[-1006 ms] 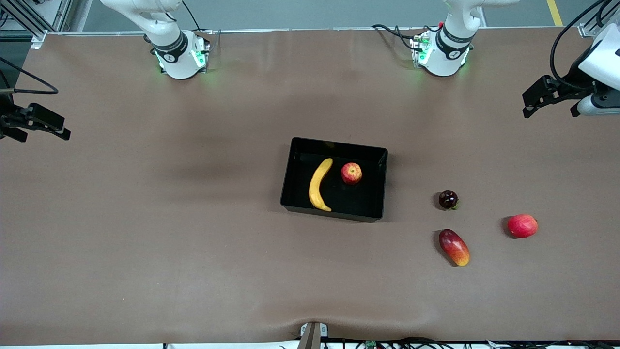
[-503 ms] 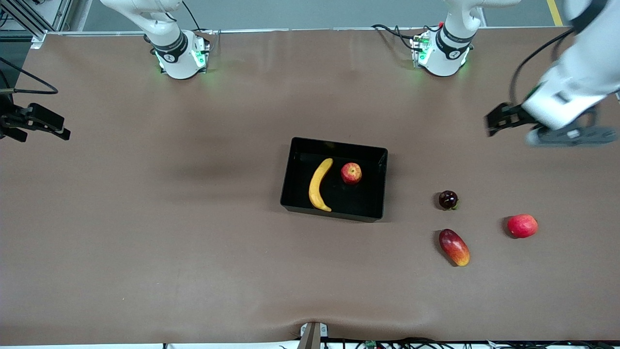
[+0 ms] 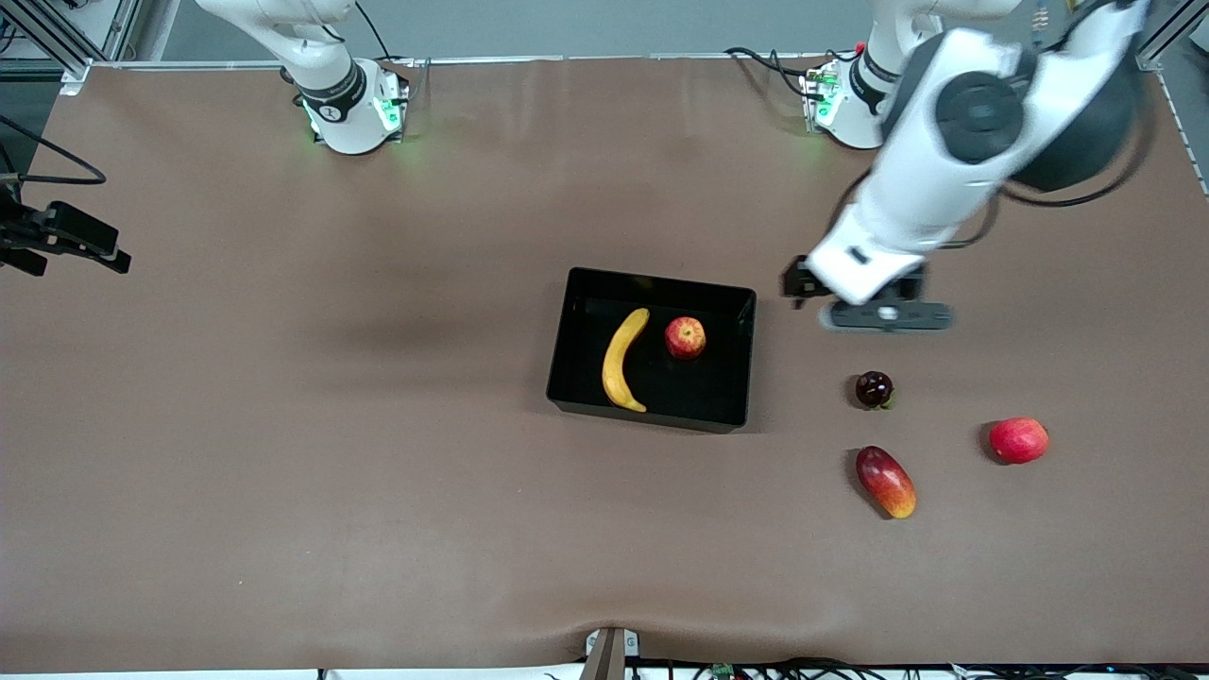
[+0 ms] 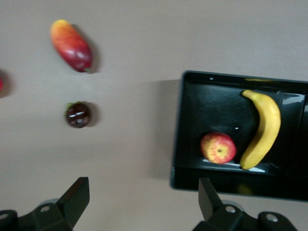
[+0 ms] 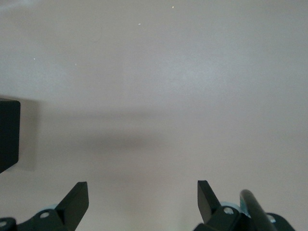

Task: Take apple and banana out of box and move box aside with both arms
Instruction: 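Move the left gripper over the black box toward the apple, then lower the left gripper and grasp the red-yellow apple in the box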

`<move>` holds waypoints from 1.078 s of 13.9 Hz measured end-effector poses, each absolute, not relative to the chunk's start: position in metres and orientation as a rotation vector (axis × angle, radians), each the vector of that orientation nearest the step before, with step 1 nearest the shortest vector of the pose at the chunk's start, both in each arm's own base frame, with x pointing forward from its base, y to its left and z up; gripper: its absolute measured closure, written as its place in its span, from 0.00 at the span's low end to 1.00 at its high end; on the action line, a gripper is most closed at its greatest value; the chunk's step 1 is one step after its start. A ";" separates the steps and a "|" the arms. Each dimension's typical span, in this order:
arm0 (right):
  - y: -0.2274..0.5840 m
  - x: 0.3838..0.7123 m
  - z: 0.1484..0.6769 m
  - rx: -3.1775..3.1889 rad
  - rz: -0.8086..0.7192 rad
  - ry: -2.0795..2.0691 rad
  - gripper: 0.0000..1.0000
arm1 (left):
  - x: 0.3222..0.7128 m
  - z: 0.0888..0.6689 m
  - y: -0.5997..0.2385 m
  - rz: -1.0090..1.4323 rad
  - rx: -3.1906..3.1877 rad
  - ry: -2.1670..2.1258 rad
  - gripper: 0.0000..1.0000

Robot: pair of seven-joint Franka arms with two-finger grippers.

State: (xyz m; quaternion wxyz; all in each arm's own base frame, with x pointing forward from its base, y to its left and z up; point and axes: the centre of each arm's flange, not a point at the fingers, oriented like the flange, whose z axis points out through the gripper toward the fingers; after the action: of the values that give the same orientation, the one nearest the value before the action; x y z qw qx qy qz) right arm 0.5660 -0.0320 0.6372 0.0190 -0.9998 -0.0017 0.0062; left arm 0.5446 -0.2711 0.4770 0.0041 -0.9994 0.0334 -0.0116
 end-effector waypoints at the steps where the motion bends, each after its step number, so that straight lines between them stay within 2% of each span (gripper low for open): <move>1: -0.032 0.566 0.637 -3.103 0.019 -0.005 0.00 | 0.539 0.462 -0.282 -0.032 -3.132 0.112 0.00; 8: -0.032 0.566 0.637 -3.103 0.019 -0.006 0.00 | 0.527 0.355 -0.356 -0.018 -3.124 -0.056 0.00; 15: -0.032 0.566 0.637 -3.103 0.019 -0.006 0.00 | 0.509 0.278 -0.400 -0.058 -3.073 -0.199 0.00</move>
State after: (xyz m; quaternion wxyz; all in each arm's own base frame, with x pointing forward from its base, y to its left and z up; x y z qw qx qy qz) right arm 0.5660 -0.0316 0.6372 0.0191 -0.9998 -0.0021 0.0063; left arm 0.5086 -0.3996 0.2783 0.0306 -0.9973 -0.0647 -0.0189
